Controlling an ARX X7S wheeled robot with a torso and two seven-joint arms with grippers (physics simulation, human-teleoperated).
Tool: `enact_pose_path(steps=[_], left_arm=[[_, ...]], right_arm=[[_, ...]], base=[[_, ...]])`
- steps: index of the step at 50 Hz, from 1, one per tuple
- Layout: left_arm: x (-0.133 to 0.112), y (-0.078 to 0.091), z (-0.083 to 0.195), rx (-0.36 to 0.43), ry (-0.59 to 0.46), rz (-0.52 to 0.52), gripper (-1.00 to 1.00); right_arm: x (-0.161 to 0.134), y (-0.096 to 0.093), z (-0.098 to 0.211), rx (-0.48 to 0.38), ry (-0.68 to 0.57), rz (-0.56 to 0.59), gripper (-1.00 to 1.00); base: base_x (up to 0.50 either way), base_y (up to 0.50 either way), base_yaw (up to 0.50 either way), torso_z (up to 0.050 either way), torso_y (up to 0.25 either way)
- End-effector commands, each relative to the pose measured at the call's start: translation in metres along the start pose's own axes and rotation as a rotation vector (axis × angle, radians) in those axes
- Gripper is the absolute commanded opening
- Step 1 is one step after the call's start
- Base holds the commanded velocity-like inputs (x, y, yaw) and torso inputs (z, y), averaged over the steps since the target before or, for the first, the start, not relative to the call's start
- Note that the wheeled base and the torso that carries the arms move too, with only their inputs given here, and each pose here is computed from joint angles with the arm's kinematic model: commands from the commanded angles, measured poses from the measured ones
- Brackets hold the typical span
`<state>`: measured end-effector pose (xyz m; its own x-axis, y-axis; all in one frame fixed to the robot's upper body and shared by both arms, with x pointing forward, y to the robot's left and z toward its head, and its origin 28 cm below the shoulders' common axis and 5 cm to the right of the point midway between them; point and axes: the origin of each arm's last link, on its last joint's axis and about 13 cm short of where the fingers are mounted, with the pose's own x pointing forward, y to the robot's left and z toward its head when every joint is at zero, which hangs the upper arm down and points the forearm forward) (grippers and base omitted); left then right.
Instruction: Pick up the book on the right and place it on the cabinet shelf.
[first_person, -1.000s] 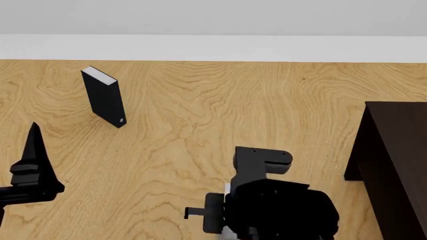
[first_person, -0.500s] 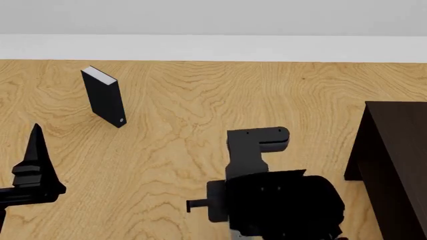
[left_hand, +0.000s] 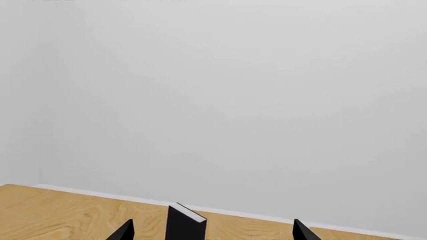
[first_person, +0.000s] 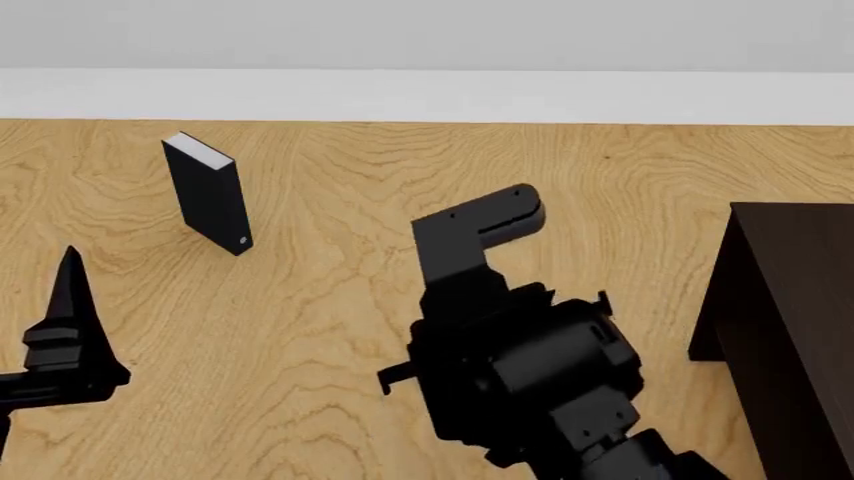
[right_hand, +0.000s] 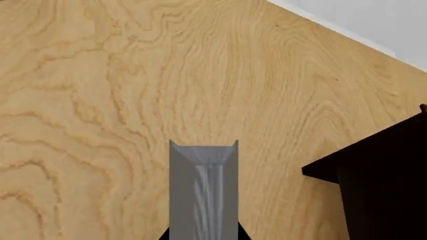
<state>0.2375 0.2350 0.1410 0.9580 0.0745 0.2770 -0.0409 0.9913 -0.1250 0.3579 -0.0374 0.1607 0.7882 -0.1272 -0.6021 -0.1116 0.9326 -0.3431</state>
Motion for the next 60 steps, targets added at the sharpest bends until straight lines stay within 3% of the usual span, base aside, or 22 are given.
enact_pose_path(steps=[1, 5, 9, 11, 12, 15, 27, 37, 60], left_arm=[[-0.001, 0.004, 0.006, 0.012, -0.011, 0.012, 1.0], [0.003, 0.006, 0.007, 0.014, -0.022, 0.047, 1.0], [0.003, 0.006, 0.005, 0.006, -0.011, 0.04, 1.0], [0.006, 0.006, 0.002, 0.01, -0.012, 0.033, 1.0], [0.008, 0.007, 0.001, 0.003, -0.005, 0.037, 1.0], [0.01, 0.007, -0.005, 0.008, 0.006, 0.038, 1.0], [0.01, 0.004, -0.014, 0.019, 0.023, 0.022, 1.0], [0.012, 0.002, -0.024, 0.043, 0.045, 0.017, 1.0], [0.014, 0.001, -0.027, 0.048, 0.059, 0.015, 1.0]], right_arm=[[0.004, 0.006, 0.008, -0.142, -0.073, -0.146, -1.0], [0.014, 0.013, 0.008, -0.156, -0.072, -0.148, -1.0], [0.024, 0.019, -0.003, -0.248, -0.049, -0.267, -1.0], [0.026, 0.021, -0.004, -0.23, -0.05, -0.239, -1.0], [0.026, 0.02, -0.005, -0.259, -0.049, -0.299, -1.0], [0.028, 0.023, -0.011, -0.31, -0.049, -0.344, -1.0], [0.038, 0.03, -0.038, -0.402, -0.065, -0.479, -1.0], [0.043, 0.025, -0.056, -0.522, -0.047, -0.608, -1.0], [0.052, 0.014, -0.072, -0.616, -0.07, -0.775, -1.0]], base=[[0.0, 0.0, 0.0, 0.0, 0.0], [0.0, 0.0, 0.0, 0.0, 0.003], [0.0, 0.0, 0.0, 0.0, 0.0], [0.0, 0.0, 0.0, 0.0, 0.0], [0.0, 0.0, 0.0, 0.0, 0.0], [0.0, 0.0, 0.0, 0.0, 0.003], [0.0, 0.0, 0.0, 0.0, 0.001], [0.0, 0.0, 0.0, 0.0, 0.002], [0.0, 0.0, 0.0, 0.0, 0.001]])
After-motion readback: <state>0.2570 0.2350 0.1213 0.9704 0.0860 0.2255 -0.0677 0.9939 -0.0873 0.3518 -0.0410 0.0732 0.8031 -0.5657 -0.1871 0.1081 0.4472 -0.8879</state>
